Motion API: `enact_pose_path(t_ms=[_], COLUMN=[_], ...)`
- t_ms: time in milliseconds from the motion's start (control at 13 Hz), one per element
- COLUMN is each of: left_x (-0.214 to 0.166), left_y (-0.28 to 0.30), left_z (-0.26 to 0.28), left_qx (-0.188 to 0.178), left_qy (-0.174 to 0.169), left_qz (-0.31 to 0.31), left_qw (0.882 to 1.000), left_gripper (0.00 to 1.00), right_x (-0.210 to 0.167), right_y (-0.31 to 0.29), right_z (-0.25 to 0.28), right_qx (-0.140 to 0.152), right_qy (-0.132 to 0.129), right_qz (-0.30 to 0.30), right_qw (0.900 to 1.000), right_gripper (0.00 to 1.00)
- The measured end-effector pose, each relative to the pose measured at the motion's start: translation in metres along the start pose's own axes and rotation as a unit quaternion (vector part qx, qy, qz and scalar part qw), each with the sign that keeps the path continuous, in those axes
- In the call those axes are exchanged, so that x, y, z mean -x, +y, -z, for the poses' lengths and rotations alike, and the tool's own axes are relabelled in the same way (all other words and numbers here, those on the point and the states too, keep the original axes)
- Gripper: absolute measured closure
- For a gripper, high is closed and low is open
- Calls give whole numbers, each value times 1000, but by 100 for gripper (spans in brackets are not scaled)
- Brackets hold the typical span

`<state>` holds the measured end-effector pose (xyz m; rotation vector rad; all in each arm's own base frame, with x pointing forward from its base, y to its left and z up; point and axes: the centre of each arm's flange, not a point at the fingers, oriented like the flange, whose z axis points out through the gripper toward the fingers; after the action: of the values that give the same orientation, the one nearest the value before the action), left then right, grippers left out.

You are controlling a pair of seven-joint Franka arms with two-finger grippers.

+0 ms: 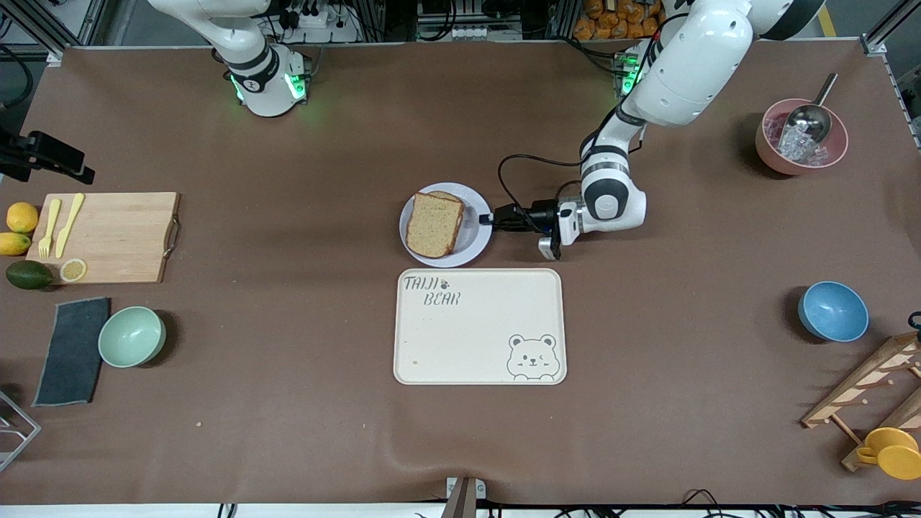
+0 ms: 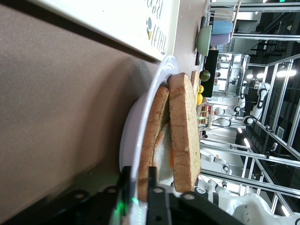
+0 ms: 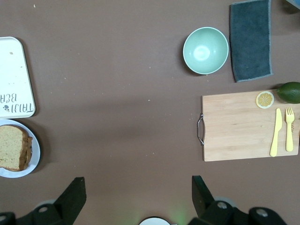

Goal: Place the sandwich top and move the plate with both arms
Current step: 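Close the left gripper on the white plate rim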

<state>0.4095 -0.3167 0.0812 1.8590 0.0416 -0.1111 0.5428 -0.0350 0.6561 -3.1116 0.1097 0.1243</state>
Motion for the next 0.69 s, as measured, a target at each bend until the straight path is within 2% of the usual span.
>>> enact_pose_path(t_ms=[77,154,232,695], left_x=[-1,-1,-2,-7], left_y=[0,-1,0,5], left_z=[0,-1,-1,-1], left_qx=[0,0,0,5], left_qy=[0,1,1,4], left_qz=[-4,-8,-11,-33], left_qw=[1000,1000,1000,999], left_gripper=[83,93,96,96], right_x=[1,2,3,-1], right_y=[1,0,-3,-8], right_z=[2,2,1,0], right_qx=[0,0,0,-3], right_qy=[1,0,-3,6], right_qz=[-1,0,2,7], right_qw=[1000,1000,1000,1000], right_gripper=[0,0,0,0])
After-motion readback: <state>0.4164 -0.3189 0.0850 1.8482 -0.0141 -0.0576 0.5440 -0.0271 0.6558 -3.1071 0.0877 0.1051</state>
